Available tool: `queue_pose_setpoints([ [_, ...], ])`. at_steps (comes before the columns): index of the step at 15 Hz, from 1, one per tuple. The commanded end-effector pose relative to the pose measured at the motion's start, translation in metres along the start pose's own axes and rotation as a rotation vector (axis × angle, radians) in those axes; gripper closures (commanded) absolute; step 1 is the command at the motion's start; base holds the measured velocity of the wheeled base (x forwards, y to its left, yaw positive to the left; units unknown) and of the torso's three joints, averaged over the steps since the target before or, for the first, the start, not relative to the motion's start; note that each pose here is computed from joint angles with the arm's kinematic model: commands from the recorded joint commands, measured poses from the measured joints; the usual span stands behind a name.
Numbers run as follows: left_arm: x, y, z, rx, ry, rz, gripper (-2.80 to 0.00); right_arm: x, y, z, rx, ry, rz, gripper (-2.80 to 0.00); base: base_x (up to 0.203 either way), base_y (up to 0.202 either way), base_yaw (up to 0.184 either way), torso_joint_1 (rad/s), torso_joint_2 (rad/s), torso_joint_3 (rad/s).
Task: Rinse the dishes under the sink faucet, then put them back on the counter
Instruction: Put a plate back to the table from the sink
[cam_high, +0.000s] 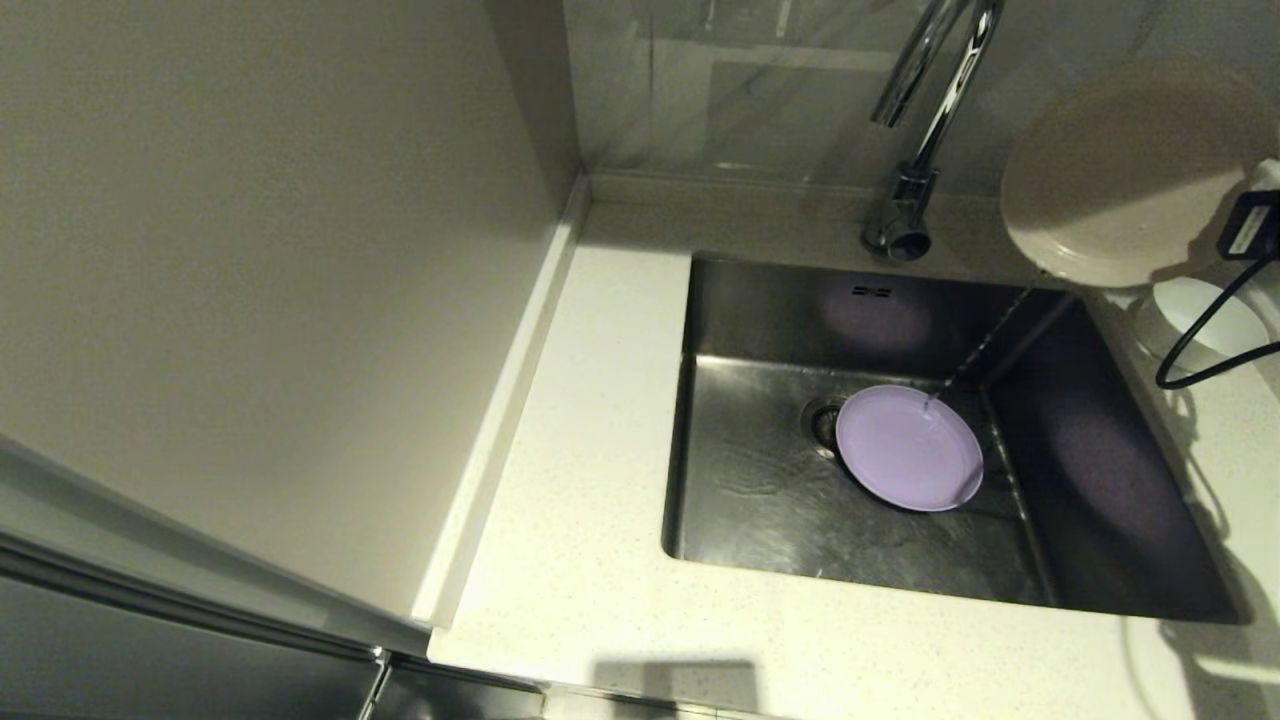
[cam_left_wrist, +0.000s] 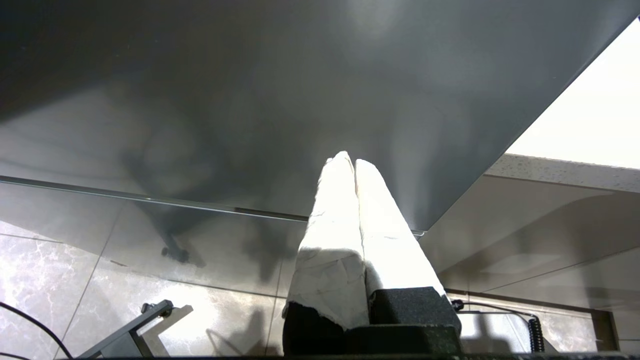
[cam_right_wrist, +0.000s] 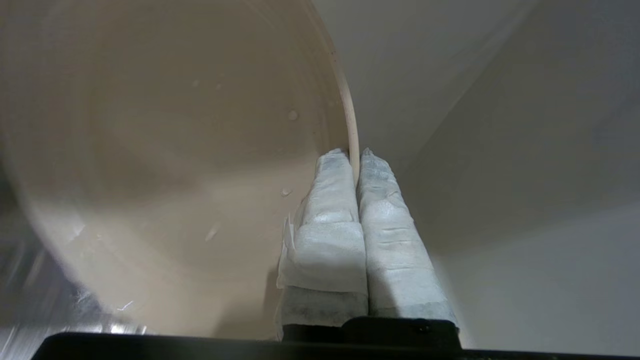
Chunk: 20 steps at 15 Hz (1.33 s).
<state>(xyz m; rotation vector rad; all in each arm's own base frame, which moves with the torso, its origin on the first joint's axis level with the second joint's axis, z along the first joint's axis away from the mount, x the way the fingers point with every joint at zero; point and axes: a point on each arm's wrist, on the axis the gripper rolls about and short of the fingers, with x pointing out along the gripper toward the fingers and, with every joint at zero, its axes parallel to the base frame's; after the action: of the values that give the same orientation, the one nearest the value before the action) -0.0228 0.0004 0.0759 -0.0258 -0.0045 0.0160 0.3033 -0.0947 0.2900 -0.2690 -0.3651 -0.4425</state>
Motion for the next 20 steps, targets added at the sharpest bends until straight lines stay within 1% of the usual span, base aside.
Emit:
queue_pose_setpoints([
  [1,0.000,0.000,0.000,0.000,-0.003,0.001,0.00,-0.008,-0.015,0.016,0.003,-0.168,-0.071,0.00,0.000,0.000,0.000,0.000,0.00,0.000],
  [2,0.000,0.000,0.000,0.000,-0.003,0.001,0.00,-0.013,-0.022,0.020,0.003,-0.225,-0.101,0.00,0.000,0.000,0.000,0.000,0.00,0.000],
  [3,0.000,0.000,0.000,0.001,-0.003,0.001,0.00,-0.019,-0.026,0.019,-0.001,-0.237,-0.118,0.00,0.000,0.000,0.000,0.000,0.00,0.000],
  [4,0.000,0.000,0.000,0.000,-0.003,0.001,0.00,-0.026,-0.025,0.008,-0.001,-0.185,-0.107,0.00,0.000,0.000,0.000,0.000,0.00,0.000],
  [5,0.000,0.000,0.000,0.000,-0.003,0.001,0.00,-0.034,-0.023,-0.006,0.001,-0.109,-0.088,0.00,0.000,0.000,0.000,0.000,0.00,0.000],
  [6,0.000,0.000,0.000,0.000,-0.003,0.001,0.00,-0.038,-0.022,-0.014,0.002,-0.059,-0.077,0.00,0.000,0.000,0.000,0.000,0.00,0.000],
  [7,0.000,0.000,0.000,0.000,-0.003,0.001,0.00,-0.037,-0.022,-0.011,0.003,-0.061,-0.077,0.00,0.000,0.000,0.000,0.000,0.00,0.000],
  [8,0.000,0.000,0.000,0.000,-0.003,0.001,0.00,-0.031,-0.025,0.000,0.006,-0.097,-0.085,0.00,0.000,0.000,0.000,0.000,0.00,0.000],
  [10,0.000,0.000,0.000,0.000,-0.003,0.001,0.00,-0.009,-0.033,0.043,0.018,-0.214,-0.114,0.00,0.000,0.000,0.000,0.000,0.00,0.000],
  [11,0.000,0.000,0.000,0.001,-0.003,0.001,0.00,-0.004,-0.036,0.059,0.027,-0.254,-0.123,0.00,0.000,0.000,0.000,0.000,0.00,0.000],
  [12,0.000,0.000,0.000,0.000,-0.003,0.001,0.00,-0.003,-0.038,0.067,0.031,-0.274,-0.126,0.00,0.000,0.000,0.000,0.000,0.00,0.000],
  [13,0.000,0.000,0.000,0.000,-0.003,0.000,0.00,-0.005,-0.038,0.067,0.032,-0.265,-0.124,0.00,0.000,0.000,0.000,0.000,0.00,0.000],
  [16,0.000,0.000,0.000,0.000,-0.003,0.001,0.00,-0.019,-0.033,0.030,0.020,-0.105,-0.091,0.00,0.000,0.000,0.000,0.000,0.00,0.000],
  [17,0.000,0.000,0.000,0.000,-0.003,0.001,0.00,-0.018,-0.034,0.028,0.019,-0.084,-0.093,0.00,0.000,0.000,0.000,0.000,0.00,0.000],
  [18,0.000,0.000,0.000,0.000,-0.003,0.001,0.00,-0.013,-0.037,0.035,0.023,-0.092,-0.104,0.00,0.000,0.000,0.000,0.000,0.00,0.000],
  [19,0.000,0.000,0.000,0.000,-0.003,0.001,0.00,-0.005,-0.043,0.054,0.033,-0.138,-0.123,0.00,0.000,0.000,0.000,0.000,0.00,0.000],
  [20,0.000,0.000,0.000,0.001,-0.003,0.001,0.00,0.000,-0.050,0.079,0.043,-0.207,-0.142,0.00,0.000,0.000,0.000,0.000,0.00,0.000],
])
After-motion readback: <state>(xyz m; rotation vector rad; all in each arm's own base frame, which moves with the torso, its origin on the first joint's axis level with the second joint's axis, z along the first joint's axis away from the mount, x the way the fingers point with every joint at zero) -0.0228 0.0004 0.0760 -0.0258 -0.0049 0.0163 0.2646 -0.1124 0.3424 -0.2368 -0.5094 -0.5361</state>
